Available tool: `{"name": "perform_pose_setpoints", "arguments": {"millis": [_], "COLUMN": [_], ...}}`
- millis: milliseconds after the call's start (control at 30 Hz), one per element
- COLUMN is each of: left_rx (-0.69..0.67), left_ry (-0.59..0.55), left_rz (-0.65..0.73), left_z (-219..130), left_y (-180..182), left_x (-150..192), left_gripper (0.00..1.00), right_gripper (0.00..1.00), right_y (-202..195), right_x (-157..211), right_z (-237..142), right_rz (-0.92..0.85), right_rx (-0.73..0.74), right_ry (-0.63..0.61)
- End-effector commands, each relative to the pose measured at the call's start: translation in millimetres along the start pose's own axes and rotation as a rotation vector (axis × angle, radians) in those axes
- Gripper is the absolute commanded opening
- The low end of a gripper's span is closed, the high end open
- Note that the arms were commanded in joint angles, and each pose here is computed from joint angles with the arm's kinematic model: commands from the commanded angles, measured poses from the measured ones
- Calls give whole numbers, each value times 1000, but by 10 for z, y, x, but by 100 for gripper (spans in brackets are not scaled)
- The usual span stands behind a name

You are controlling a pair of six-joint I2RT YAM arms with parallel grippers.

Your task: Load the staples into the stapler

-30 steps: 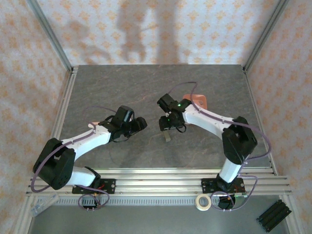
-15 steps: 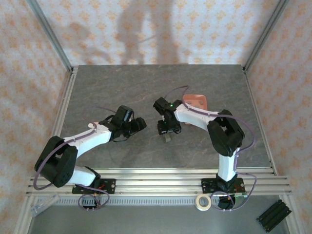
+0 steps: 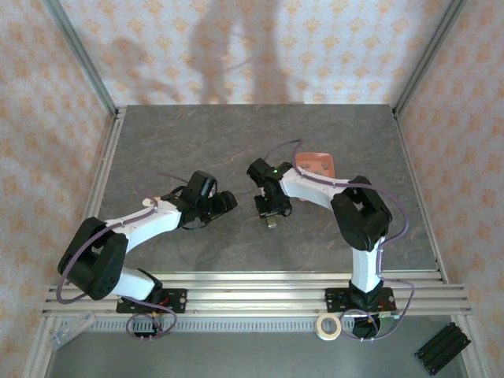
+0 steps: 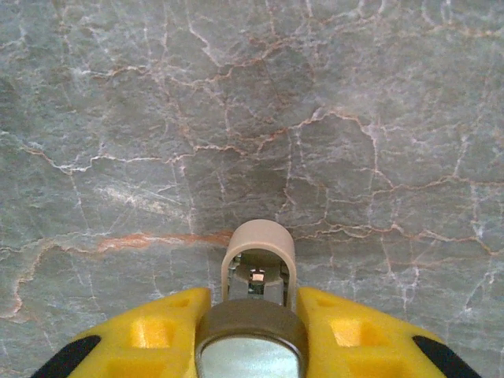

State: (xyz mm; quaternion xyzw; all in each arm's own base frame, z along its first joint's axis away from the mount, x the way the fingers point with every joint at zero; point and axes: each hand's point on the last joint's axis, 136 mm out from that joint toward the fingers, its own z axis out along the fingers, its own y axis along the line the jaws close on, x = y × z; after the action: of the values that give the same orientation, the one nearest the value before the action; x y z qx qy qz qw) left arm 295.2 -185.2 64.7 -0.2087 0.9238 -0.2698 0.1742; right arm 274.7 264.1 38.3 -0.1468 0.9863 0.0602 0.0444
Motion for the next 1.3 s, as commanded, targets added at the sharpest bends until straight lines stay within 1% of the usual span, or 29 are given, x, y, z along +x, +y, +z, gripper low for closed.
{"name": "perform_pose_setpoints", "arguments": {"millis": [0, 100, 233, 367, 633, 700, 733, 833, 933, 1167, 1267], "left_rx": [21, 76, 163, 235, 359, 379, 388, 418, 454, 529, 554], "left_ry": [-8, -4, 5, 18, 17, 16, 12, 10, 7, -8, -12], "left_rz": [32, 51, 99, 160, 317, 347, 362, 396, 422, 458, 473], "left_z": [-44, -90, -198, -303, -619, -685, -716, -795, -854, -965, -989], "left_y": [-98, -207, -406, -579, -847, -880, -896, -948, -1017, -1186, -1242], "left_x": [-69, -60, -52, -32, 44, 68, 69, 97, 113, 130, 140], "left_gripper": [68, 67, 65, 63, 61, 61, 61, 61, 61, 61, 61], "right_gripper": [24, 22, 20, 18, 16, 16, 16, 16, 16, 15, 12], "right_y": [-12, 24, 153, 262, 291, 274, 275, 318, 369, 417, 442], "right_x": [-138, -193, -207, -126, 53, 59, 64, 103, 166, 162, 174], "right_z": [-250, -485, -844, -1080, -1438, -1511, -1614, -1740, -1759, -1867, -1863], "right_rz": [-48, -112, -238, -374, -603, -624, -627, -690, -772, -828, -861], "right_rx": [-1, -45, -154, -235, -258, -245, -247, -262, -275, -276, -280], "right_ry": [-122, -240, -426, -550, -740, -779, -813, -861, -876, -911, -917]}}
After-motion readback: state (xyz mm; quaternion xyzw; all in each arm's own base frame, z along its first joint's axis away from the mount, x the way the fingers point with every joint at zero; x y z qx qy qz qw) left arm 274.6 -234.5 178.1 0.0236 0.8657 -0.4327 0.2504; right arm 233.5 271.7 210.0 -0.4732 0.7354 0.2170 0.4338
